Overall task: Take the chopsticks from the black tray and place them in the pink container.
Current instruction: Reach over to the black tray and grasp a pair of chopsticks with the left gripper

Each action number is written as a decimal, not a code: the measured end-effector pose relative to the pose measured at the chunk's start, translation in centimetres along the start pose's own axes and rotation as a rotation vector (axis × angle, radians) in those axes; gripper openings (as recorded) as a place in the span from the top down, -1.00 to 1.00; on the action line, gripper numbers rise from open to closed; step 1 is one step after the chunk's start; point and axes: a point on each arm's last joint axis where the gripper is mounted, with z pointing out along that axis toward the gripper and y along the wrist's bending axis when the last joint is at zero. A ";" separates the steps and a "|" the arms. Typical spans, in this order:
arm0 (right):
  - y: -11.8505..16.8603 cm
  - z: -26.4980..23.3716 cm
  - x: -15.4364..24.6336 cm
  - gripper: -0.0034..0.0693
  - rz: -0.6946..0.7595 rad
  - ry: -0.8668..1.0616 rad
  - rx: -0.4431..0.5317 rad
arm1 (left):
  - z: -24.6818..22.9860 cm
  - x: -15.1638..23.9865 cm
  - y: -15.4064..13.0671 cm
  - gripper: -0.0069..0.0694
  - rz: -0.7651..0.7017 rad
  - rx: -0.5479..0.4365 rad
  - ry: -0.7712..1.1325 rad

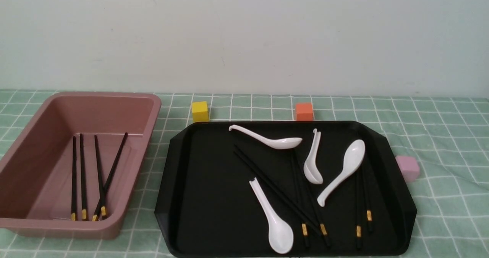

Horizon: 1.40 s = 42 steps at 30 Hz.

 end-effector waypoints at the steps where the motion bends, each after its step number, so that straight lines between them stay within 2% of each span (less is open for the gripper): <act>1: 0.0 0.0 0.0 0.25 0.000 0.000 0.000 | -0.1 0.8 -1.5 0.85 0.072 0.032 0.032; 3: 0.0 0.0 0.0 0.25 0.000 0.000 0.000 | 0.1 2.5 -4.3 0.85 0.238 0.050 0.092; 4: 0.0 0.0 0.0 0.25 0.000 0.000 0.000 | 0.2 2.7 -4.6 0.85 0.256 0.048 0.098; 5: 0.0 0.0 0.0 0.25 0.000 0.000 0.000 | 1.0 4.2 -6.4 0.85 0.398 -0.002 0.154; 6: 0.0 0.0 0.0 0.25 0.000 0.000 0.000 | 1.9 5.2 -7.0 0.85 0.511 -0.075 0.211; 7: 0.0 0.0 0.0 0.25 0.000 0.000 0.000 | 2.8 5.8 -7.5 0.85 0.572 -0.129 0.244; 8: 0.0 0.0 0.0 0.25 0.000 0.000 0.000 | 4.3 6.8 -7.6 0.85 0.667 -0.270 0.337; 9: 0.0 0.0 0.0 0.25 0.000 0.000 0.000 | 4.6 6.9 -7.7 0.85 0.674 -0.277 0.336; 10: 0.0 0.0 0.0 0.25 0.000 0.000 0.000 | 6.6 7.6 -7.3 0.85 0.751 -0.456 0.440; 14: 0.0 0.0 0.0 0.25 0.000 0.000 0.000 | 12.6 8.0 -4.5 0.85 0.879 -0.968 0.761; 16: 0.0 0.0 0.0 0.25 0.000 0.000 0.000 | 15.5 8.2 -2.6 0.85 0.878 -1.116 0.887; 20: 0.0 0.0 0.0 0.25 0.000 0.000 0.000 | 18.6 10.9 0.4 0.85 0.881 -1.192 0.978; 25: 0.0 0.0 0.0 0.25 0.000 0.000 0.000 | 21.0 16.4 3.8 0.85 0.833 -1.198 0.941; 31: 0.0 0.0 0.0 0.25 0.000 0.000 0.000 | 24.0 21.1 10.2 0.81 0.784 -1.296 0.928; 34: 0.0 0.0 0.0 0.25 0.000 0.000 0.000 | 25.4 22.4 13.1 0.72 0.788 -1.356 0.954; 36: 0.0 0.0 0.0 0.25 0.000 0.000 0.000 | 26.6 23.4 15.6 0.58 0.817 -1.405 0.982; 38: 0.0 0.0 0.0 0.25 0.000 0.000 0.000 | 27.5 23.8 16.5 0.50 0.854 -1.420 0.970; 42: 0.0 0.0 0.0 0.25 0.000 0.000 0.000 | 28.2 24.1 16.1 0.31 0.883 -1.450 0.874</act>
